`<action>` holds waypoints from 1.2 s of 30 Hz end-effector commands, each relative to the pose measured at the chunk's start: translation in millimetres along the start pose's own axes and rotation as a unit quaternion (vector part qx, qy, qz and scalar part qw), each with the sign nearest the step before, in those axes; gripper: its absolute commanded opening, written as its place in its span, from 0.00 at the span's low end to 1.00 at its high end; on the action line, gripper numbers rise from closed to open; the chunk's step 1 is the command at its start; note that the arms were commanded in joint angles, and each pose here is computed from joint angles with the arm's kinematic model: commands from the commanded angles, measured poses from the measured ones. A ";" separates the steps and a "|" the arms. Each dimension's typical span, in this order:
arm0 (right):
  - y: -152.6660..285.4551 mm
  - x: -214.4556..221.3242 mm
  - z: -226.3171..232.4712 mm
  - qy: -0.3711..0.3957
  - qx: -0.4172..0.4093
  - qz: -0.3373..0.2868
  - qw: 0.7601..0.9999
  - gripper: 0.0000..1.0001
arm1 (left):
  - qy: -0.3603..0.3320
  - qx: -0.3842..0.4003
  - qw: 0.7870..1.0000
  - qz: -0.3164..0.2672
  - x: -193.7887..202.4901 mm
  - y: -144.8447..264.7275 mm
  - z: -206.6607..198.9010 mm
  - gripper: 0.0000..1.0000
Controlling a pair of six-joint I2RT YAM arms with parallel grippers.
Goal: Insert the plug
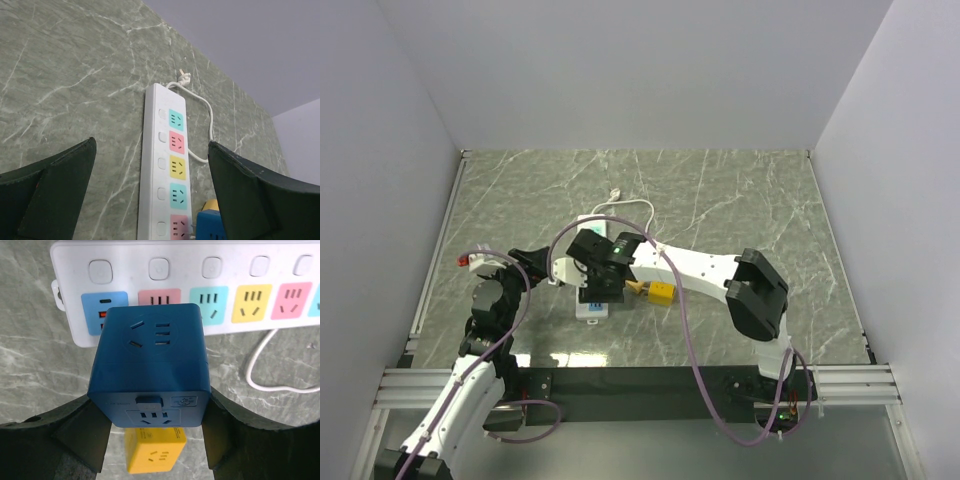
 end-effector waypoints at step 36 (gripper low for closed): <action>-15.5 -32.8 -11.1 0.035 -0.006 0.002 0.999 0.00 | -0.007 0.017 0.999 -0.029 -12.2 0.8 -19.7 0.99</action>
Point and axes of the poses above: each gripper's point midway between its finger pads, its own y axis back along the fingers, its own z axis along the line the jaws close on, x = y × z, the point moved 5 cm from there along y, back along the fingers, and after that the axes turned 15 degrees about y, right-handed, at the moved point
